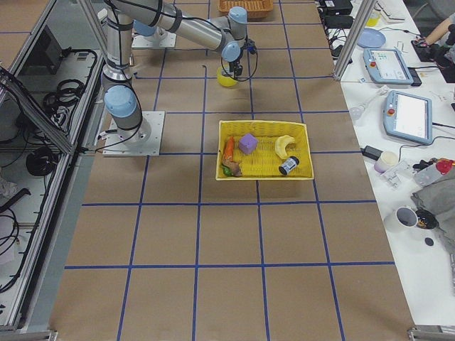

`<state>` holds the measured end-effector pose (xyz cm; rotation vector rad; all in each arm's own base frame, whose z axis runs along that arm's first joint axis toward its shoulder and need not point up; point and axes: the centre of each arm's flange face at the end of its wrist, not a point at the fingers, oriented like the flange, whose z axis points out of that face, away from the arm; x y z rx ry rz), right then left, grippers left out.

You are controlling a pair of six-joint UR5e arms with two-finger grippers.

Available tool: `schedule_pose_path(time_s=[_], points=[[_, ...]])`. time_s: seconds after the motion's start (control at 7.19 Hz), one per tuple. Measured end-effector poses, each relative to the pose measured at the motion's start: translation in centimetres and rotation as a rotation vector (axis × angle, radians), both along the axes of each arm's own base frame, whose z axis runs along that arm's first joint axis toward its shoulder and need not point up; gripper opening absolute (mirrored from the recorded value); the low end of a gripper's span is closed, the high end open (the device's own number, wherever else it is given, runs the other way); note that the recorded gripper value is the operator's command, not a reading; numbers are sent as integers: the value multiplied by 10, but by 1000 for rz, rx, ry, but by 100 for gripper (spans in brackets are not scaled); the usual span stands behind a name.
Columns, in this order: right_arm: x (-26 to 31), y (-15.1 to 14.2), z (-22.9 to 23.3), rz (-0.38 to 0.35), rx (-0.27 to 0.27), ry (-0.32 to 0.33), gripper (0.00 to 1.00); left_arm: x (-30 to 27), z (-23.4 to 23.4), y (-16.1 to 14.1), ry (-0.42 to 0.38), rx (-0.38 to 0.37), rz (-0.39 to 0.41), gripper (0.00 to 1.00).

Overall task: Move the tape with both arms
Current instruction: 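Set the tape roll on the table center and raise the right gripper, then reach the left gripper to the tape roll and grasp it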

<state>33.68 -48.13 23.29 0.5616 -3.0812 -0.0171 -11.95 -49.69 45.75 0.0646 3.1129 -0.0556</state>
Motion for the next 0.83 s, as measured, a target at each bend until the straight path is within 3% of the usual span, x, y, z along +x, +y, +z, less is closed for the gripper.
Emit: schedule_pose_path(time_s=[0.28,0.56,0.83], points=[[-14,-46,59,-44,-15,-2,100,2,-9,-7,-15,9,11,100],[-73,-101,139,-138,-18,-1,100,-8,-23,-29,-3,-44,20,100],[-154,-121,209,-253,-55,-6,100,-51,-49,-40,93,-60,32,100]])
